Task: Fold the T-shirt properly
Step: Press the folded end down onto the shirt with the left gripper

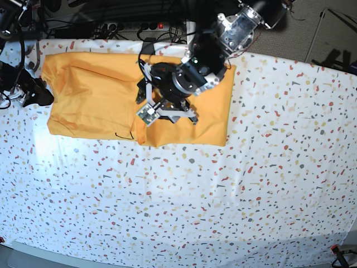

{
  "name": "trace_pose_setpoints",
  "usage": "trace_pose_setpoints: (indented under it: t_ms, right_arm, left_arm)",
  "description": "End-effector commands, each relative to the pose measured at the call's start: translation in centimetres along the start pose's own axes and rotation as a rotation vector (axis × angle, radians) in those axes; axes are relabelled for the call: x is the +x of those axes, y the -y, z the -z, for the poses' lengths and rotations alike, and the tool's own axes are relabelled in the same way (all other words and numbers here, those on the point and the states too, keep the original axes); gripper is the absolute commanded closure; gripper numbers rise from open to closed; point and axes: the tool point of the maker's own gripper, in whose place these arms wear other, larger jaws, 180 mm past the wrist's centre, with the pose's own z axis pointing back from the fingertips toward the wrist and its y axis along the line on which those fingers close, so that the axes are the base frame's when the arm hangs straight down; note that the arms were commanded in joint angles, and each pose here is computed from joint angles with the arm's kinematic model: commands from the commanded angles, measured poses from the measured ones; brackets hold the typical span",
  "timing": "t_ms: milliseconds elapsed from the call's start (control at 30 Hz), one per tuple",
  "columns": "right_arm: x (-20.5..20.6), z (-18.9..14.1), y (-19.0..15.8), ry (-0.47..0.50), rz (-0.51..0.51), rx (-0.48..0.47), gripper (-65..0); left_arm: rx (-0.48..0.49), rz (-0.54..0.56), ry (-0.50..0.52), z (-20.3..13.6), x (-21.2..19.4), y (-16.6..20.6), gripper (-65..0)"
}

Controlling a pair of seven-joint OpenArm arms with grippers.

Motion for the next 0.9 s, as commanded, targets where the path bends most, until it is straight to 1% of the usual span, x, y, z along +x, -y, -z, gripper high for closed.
trace_pose_setpoints:
  t_ms: [0, 100, 167, 300, 400, 433, 533, 667, 767, 867]
  right_arm:
    - [1.8, -1.0, -0.3, 0.037, -0.03, -0.001, -47.3]
    - [1.9, -0.9, -0.3, 0.04, -0.03, 0.0, -47.3]
    - [2.0, -0.9, -0.4, 0.042, -0.032, 0.002, -47.3]
    - [2.1, -0.9, -0.5, 0.046, -0.033, 0.004, -47.3]
    - [2.4, -0.9, -0.7, 0.055, -0.031, 0.018, -47.3]
    - [2.5, -0.9, -0.9, 0.062, -0.029, 0.028, -47.3]
    - [2.3, -0.9, -1.4, 0.055, -0.023, 0.055, -47.2]
    - [1.6, -0.6, -1.9, 0.022, -0.018, 0.08, -47.2]
    - [0.9, -0.5, -1.9, -0.009, -0.017, 0.083, -47.2]
    - [0.1, -0.5, -1.9, -0.057, -0.018, 0.083, -47.0]
  left_arm:
    - [-0.03, -0.008, 0.072, 0.0, 2.2, 0.9, -27.5]
    - [-0.104, -0.033, 0.103, 0.0, 2.9, 3.2, -27.5]
    - [-0.121, -0.033, 0.122, 0.1, 3.8, 4.1, -27.5]
    - [-0.121, -0.026, 0.16, 0.4, 6.2, 4.7, -27.5]
    - [-0.096, 0.016, 0.141, 0.6, 7.5, 4.1, -27.5]
    - [-0.081, 0.035, 0.127, 0.6, 7.8, 3.8, -27.5]
    - [0.005, 0.09, 0.094, 0.2, 8.8, 1.6, -27.5]
    - [0.158, 0.174, 0.079, -1.0, 10.0, -1.4, -27.5]
    - [0.264, 0.239, -0.003, -1.7, 8.9, -3.5, -27.5]
    - [0.308, 0.23, -0.042, -2.0, 7.4, -4.9, -27.5]
